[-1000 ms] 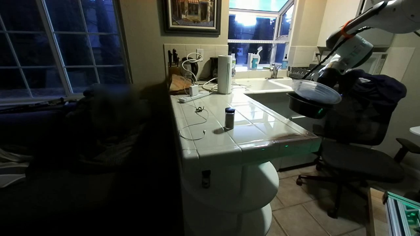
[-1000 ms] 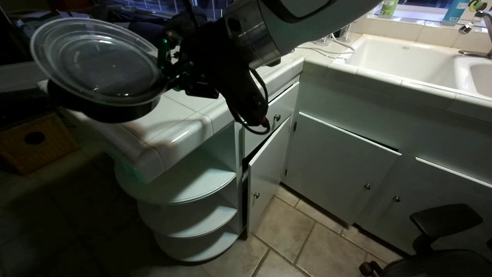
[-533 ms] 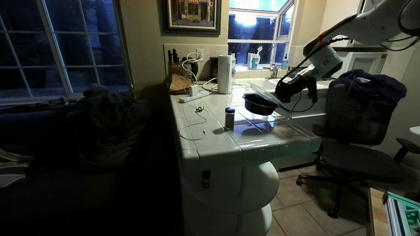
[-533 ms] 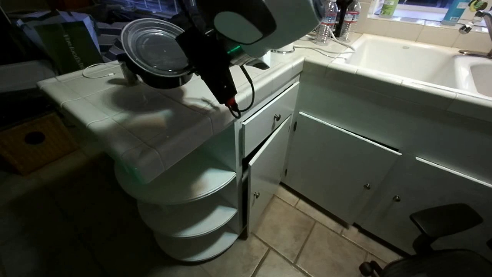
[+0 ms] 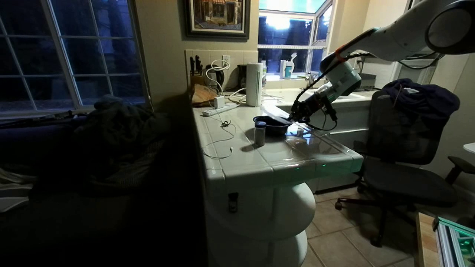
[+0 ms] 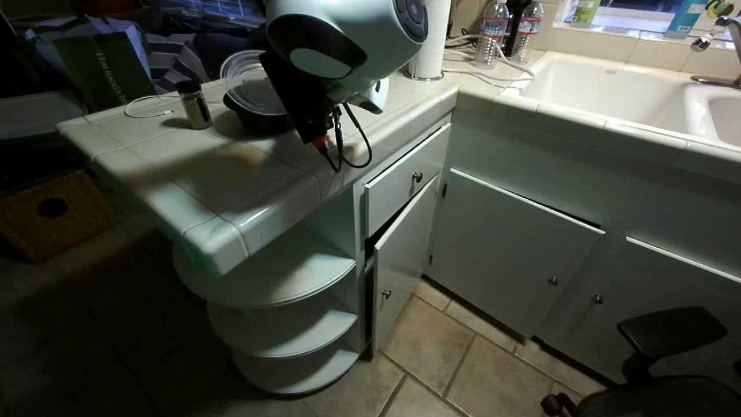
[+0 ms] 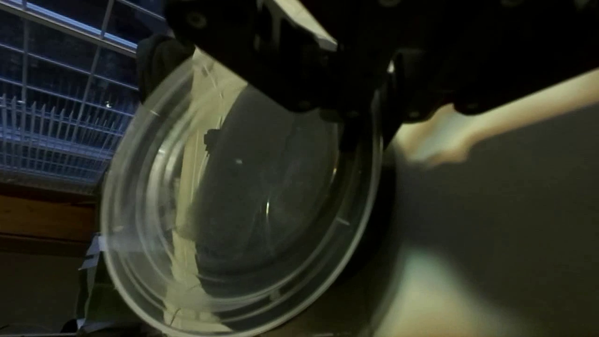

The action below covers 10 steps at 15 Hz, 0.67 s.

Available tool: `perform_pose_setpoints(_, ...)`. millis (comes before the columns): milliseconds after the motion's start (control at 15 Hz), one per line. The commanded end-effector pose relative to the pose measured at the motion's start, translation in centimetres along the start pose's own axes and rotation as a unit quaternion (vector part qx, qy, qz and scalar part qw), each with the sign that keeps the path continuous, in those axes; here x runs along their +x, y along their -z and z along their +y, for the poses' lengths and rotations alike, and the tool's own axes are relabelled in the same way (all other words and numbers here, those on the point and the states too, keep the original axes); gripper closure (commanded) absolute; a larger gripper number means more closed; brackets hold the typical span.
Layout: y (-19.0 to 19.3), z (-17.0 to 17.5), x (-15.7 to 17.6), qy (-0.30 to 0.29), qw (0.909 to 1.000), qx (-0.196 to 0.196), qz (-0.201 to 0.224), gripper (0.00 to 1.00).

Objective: Remove the bowl from the top shelf under the countertop and put it on the countertop

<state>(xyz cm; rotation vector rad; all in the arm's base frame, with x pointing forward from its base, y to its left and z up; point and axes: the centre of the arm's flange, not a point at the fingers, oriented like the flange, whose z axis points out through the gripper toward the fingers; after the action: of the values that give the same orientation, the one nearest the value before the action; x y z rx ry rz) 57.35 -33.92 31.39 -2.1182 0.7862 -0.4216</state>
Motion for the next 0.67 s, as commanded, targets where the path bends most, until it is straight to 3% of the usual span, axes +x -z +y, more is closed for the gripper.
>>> perform_pose_setpoints(0,-0.7,0.3,1.3,-0.007,0.9999,-0.013,0.009,0.58)
perform_pose_setpoints(200,-0.3,0.2,0.9,0.004,0.9998,-0.021,0.005,0.36)
perform_pose_setpoints(467,1.4,-0.6,-1.2,0.054,0.9978,-0.015,-0.034,0.05)
perform_pose_setpoints(600,3.1,-0.7,-3.1,0.099,0.9917,-0.043,-0.070,0.00)
